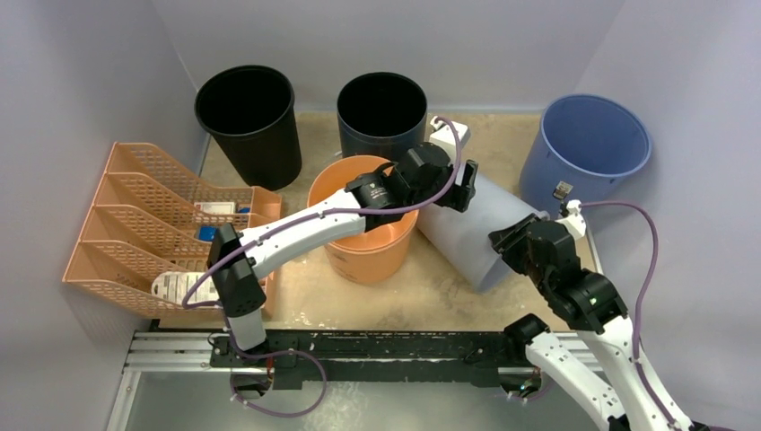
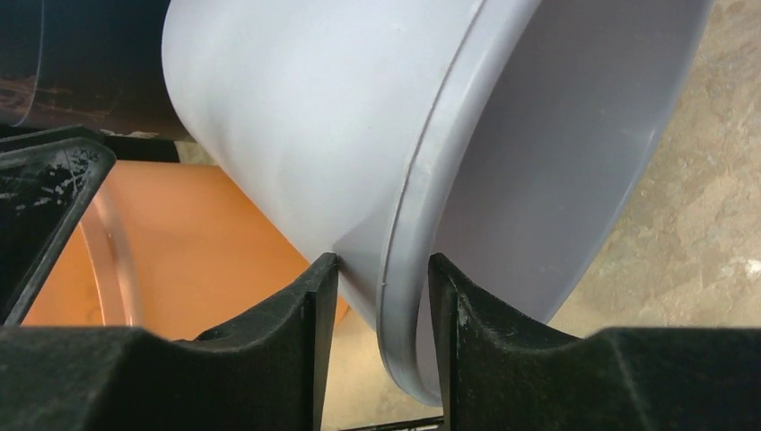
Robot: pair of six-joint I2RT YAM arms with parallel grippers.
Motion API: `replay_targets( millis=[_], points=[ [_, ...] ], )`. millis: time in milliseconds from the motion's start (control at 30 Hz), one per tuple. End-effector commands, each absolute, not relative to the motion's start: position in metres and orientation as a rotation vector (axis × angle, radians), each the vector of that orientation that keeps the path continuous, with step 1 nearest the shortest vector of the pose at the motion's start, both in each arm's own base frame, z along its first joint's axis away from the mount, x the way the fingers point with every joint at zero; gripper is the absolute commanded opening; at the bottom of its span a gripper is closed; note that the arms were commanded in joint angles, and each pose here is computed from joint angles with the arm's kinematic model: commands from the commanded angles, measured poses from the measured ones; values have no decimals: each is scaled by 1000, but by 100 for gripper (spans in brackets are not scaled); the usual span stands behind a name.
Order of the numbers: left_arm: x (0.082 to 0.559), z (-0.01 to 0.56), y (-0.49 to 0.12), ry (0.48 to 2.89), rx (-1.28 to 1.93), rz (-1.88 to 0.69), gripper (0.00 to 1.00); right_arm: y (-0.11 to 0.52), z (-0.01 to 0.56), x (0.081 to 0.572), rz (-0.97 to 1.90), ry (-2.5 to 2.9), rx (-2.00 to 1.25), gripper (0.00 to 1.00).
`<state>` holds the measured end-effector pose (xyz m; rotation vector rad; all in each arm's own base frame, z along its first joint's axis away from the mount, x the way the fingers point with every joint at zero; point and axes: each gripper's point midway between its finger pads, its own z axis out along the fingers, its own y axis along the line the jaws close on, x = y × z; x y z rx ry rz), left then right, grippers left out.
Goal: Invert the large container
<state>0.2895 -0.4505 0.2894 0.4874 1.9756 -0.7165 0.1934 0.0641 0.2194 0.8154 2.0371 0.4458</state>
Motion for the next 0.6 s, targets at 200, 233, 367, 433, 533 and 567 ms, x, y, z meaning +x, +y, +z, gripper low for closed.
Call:
replay_targets(
  millis=[200,233,367,433,533,567],
  points=[
    [315,274,-443,2008,399,-572,76,54,203,173,419,2069,873,49],
    [315,269,-441,2024,398,-561,76,53,204,172,416,2069,873,50],
    [320,244,-415,2128,349,-469,76,48,210,171,402,2053,874,64],
    [318,241,-400,2148,333,-434,76,47,214,171,395,2046,868,67],
    [312,244,-384,2145,305,-435,76,45,219,173,393,2031,862,68],
    [312,246,-378,2145,296,-433,76,46,221,174,396,2027,855,68]
  ],
)
